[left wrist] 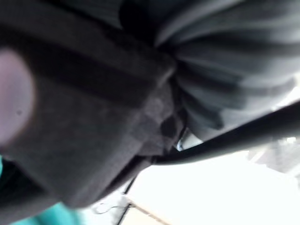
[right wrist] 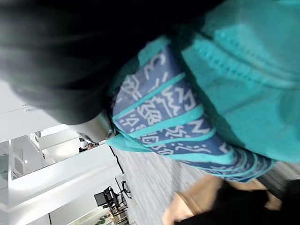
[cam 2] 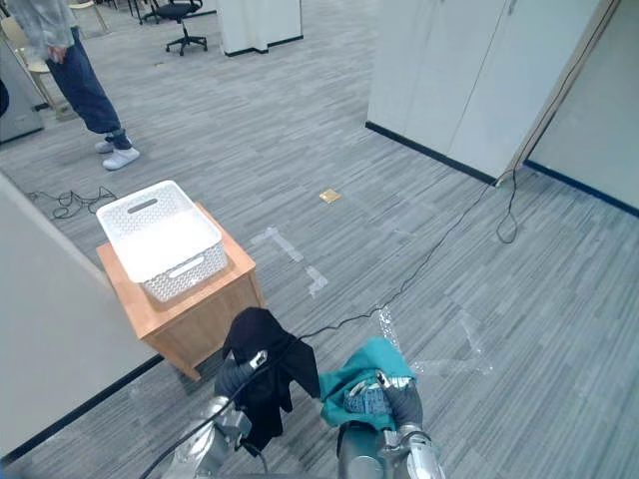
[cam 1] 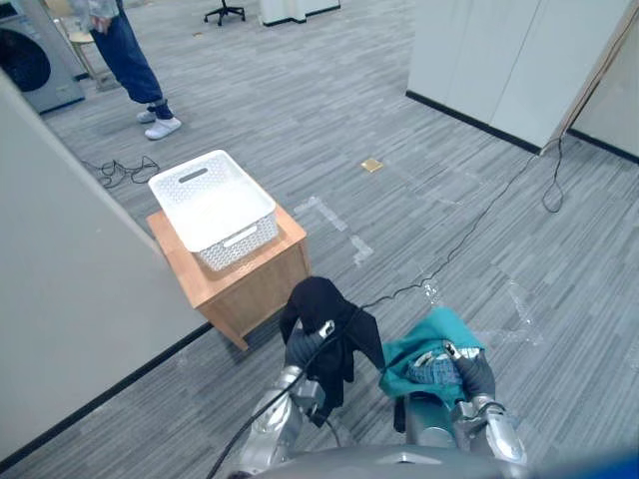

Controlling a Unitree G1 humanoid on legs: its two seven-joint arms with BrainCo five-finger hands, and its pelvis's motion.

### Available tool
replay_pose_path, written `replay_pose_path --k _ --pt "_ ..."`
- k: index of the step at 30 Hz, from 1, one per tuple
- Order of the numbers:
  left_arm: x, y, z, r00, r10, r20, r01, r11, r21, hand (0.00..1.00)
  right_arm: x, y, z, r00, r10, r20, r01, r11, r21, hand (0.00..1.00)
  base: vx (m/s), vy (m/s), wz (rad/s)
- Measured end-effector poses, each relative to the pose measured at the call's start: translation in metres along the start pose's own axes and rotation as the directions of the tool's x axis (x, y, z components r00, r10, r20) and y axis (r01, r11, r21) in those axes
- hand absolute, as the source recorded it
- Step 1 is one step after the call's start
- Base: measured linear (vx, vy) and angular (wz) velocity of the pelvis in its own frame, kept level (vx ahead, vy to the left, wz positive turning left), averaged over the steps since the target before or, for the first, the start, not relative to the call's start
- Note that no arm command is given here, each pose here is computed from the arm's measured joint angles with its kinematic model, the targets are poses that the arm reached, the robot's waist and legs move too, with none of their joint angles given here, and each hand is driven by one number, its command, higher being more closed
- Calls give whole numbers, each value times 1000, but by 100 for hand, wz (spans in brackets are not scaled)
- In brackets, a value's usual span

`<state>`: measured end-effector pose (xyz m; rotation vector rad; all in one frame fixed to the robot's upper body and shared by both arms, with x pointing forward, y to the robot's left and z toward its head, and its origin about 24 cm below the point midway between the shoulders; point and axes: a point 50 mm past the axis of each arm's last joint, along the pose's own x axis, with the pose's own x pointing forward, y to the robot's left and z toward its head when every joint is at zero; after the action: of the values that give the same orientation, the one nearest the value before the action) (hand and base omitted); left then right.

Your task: Tidy the bed and pick cloth on bed and put in laundry

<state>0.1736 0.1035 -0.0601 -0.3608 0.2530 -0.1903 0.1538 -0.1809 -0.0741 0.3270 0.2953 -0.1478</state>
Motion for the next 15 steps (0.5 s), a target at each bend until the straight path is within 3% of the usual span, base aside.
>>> replay_pose_path --k 9,15 --pt "-10 3 -6 999 48 9 -48 997 -56 100 11 5 11 993 120 21 -119 992 -53 100 396 -167 -18" --pt "-9 -4 2 997 43 69 -35 992 -117 100 12 9 12 987 162 11 -161 985 -64 100 342 30 -28"
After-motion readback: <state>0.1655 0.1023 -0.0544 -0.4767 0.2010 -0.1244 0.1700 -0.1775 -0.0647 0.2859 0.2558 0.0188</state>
